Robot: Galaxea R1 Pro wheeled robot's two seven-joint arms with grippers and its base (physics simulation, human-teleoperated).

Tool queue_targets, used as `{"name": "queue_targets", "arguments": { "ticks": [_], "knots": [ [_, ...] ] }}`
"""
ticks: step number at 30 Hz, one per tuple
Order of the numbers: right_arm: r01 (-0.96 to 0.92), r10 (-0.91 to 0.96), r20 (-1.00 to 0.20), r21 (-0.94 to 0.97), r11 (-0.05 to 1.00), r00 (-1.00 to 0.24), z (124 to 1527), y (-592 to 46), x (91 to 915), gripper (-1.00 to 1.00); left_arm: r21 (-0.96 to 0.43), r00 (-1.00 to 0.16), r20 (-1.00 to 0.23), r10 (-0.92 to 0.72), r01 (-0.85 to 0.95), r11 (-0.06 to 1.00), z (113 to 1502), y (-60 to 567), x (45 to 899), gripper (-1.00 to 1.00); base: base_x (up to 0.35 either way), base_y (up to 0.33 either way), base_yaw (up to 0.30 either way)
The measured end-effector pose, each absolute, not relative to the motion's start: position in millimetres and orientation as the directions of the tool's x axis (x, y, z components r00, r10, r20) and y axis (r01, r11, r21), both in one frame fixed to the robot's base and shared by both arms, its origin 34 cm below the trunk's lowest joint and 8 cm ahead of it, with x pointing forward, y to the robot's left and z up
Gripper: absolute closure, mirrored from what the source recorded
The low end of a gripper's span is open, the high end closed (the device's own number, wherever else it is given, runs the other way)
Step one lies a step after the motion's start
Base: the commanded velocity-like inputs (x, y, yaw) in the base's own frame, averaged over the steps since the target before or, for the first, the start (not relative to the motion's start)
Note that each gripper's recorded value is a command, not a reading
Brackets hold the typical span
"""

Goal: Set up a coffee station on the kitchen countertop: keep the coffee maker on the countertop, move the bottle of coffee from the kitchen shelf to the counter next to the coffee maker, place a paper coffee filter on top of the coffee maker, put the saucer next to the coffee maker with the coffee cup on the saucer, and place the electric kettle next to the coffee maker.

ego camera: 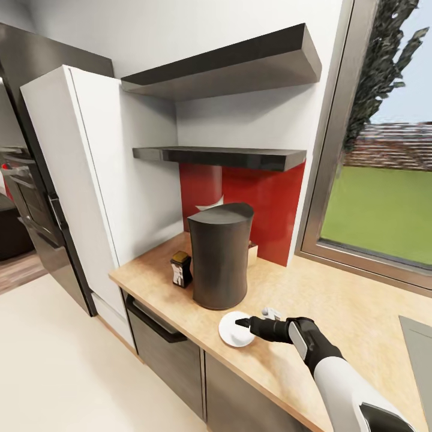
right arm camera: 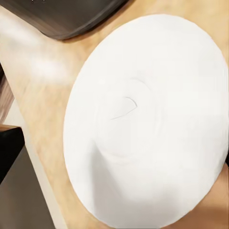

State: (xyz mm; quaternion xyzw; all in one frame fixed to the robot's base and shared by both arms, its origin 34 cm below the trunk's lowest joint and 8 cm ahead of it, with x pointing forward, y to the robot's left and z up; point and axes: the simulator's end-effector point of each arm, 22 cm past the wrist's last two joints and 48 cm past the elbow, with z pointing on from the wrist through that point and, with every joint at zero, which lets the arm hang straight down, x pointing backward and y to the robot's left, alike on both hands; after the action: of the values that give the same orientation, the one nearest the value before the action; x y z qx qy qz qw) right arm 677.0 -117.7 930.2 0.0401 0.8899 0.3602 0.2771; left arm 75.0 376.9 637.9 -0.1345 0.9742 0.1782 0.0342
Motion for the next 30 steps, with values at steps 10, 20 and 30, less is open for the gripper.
{"name": "queue_targets", "arguments": {
  "ticks": [10, 20, 30],
  "knots": [
    [-0.128, 0.271, -0.464, 0.663, 0.737, -0.843, 930.3, -117.7, 677.1, -1.00, 0.340, -0.962, -0.113, -0.250, -0.274, 0.900, 638.0, 377.0, 74.4, -1.00, -0.005, -0.121, 0.000],
    [-0.126, 0.273, -0.464, 0.664, 0.737, -0.843, 929.8, -118.9, 677.7, -1.00, 0.339, -0.962, -0.113, -0.250, -0.274, 0.900, 637.8, 376.0, 74.6, -1.00, -0.269, -0.102, 0.000],
    [-0.131, 0.273, -0.469, 0.664, 0.736, -0.840, 932.0, -117.7, 678.9, -1.00, 0.339, -0.961, -0.115, -0.250, -0.275, 0.900, 637.8, 376.1, 76.2, -1.00, -0.336, -0.005, 0.000]
  ]
}}
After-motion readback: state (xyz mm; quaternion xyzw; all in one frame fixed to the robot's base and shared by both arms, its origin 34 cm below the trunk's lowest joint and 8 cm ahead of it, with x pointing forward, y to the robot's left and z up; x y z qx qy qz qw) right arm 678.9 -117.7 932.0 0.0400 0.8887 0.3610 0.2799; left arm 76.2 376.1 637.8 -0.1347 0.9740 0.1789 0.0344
